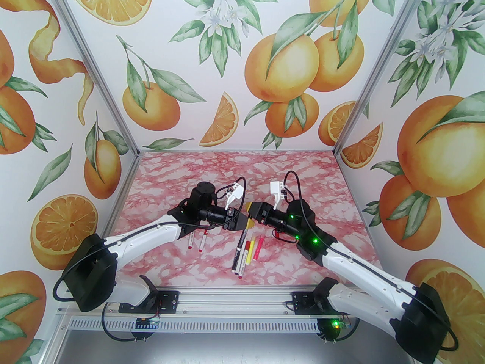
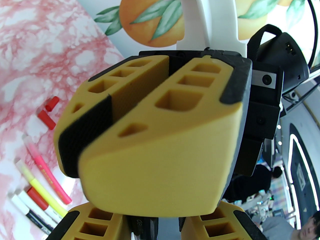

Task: Open the pen caps

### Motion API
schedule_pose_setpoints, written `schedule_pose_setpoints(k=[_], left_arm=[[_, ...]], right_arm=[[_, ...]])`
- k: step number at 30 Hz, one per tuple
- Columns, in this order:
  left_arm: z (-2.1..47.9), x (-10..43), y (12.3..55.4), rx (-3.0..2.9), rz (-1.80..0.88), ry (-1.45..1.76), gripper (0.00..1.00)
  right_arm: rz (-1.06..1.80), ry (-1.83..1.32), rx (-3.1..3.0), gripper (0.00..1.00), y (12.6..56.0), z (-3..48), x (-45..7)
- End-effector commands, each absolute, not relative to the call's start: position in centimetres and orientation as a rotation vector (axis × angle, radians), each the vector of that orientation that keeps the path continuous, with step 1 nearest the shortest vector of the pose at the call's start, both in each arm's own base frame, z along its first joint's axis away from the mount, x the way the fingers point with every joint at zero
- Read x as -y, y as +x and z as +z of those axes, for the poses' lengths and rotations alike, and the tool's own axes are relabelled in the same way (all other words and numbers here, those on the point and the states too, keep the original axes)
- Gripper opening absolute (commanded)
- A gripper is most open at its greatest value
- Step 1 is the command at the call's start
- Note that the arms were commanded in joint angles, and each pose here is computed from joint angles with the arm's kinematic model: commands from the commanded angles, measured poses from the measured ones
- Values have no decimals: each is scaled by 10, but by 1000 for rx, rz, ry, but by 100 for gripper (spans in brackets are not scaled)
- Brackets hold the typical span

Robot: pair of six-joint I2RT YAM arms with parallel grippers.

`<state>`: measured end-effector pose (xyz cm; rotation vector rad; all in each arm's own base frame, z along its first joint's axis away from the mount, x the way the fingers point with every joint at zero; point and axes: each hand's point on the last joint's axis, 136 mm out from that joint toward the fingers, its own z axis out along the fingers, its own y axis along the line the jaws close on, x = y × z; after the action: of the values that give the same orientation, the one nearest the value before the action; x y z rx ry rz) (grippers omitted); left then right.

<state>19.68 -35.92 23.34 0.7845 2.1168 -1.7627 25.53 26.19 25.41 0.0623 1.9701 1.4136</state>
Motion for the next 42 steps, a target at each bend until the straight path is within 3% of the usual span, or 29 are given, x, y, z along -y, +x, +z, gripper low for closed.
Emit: schedule_pose_setpoints(k=[1,7,10,20,42], left_arm=[[238,365,196,-2077,-1785,807,35],[233,366,196,-2092,-1780,801,32],[233,366,197,-2091,-1778,798,20],[235,359,193,-2079,-1701,850,0],[196,348,162,-2115,-1615,969,0]], right_arm=[[1464,49,-1895,13,255,272,-266],[1499,43,-1874,13,254,276,-269],[1495,45,-1884,13,254,273,-269],[1437,74,-1928,11,257,257,-266],[1222,249,-1729,0,280,308,-213]])
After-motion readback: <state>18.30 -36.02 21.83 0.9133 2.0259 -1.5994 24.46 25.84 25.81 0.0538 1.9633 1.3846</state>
